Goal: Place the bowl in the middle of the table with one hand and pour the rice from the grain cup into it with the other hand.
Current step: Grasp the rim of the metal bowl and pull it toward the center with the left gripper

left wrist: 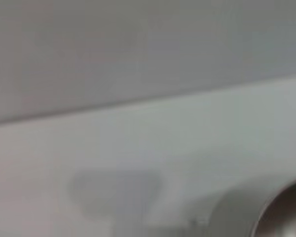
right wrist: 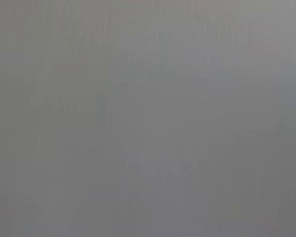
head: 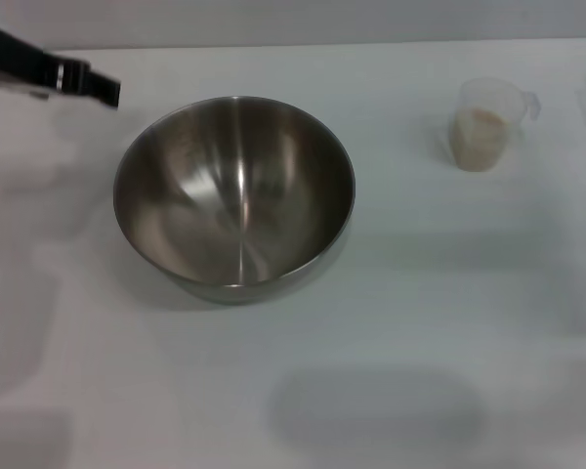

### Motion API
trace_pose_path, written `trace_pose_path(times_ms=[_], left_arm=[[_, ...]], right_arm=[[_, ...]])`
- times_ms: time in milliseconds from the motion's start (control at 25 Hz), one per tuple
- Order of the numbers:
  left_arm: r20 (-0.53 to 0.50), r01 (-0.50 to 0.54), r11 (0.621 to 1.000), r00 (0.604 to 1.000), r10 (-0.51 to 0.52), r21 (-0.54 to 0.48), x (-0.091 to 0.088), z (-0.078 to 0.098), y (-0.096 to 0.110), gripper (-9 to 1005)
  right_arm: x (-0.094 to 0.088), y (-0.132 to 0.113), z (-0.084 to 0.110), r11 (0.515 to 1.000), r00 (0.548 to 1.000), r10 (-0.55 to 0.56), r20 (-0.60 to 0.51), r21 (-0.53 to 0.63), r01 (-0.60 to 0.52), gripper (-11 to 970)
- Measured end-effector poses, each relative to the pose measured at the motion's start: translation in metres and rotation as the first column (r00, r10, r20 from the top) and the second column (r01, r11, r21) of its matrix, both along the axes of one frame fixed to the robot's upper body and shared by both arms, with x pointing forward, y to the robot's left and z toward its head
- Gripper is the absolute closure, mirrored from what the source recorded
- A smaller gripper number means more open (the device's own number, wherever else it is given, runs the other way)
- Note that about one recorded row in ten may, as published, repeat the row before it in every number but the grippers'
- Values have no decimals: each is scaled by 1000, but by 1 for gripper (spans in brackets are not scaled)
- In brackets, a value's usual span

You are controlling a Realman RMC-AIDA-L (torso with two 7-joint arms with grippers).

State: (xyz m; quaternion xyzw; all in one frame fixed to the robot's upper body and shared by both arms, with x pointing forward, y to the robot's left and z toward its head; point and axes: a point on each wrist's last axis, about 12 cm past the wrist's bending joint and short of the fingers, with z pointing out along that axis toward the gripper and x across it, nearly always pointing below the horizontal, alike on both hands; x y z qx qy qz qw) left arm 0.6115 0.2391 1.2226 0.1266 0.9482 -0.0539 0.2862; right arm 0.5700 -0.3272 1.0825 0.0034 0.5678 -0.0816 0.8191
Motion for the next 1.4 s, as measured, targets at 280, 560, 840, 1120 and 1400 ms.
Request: trace_pose_path(times_ms=[280, 560, 840, 1120, 1400], left_arm=[[-133, 30, 999, 991, -27, 23, -1, -17, -6, 157], [-189, 30, 999, 982, -27, 15, -1, -31, -7, 157], [-220, 32, 999, 975, -28, 11, 3, -42, -10, 157], [-272, 46, 999, 961, -43, 3, 8, -56, -18, 158], [-289, 49, 999, 956, -46, 2, 9, -60, -20, 232]], right_arm=[[1, -2, 1, 1000, 1000, -4, 3, -4, 4, 220], [0, -3, 1, 1000, 1000, -5, 3, -4, 5, 220], [-1, -4, 0, 1000, 1000, -8, -1, -4, 8, 219], [-2, -3, -1, 1000, 1000, -8, -5, -3, 8, 219], [-3, -3, -2, 1000, 1000, -8, -6, -3, 8, 219]])
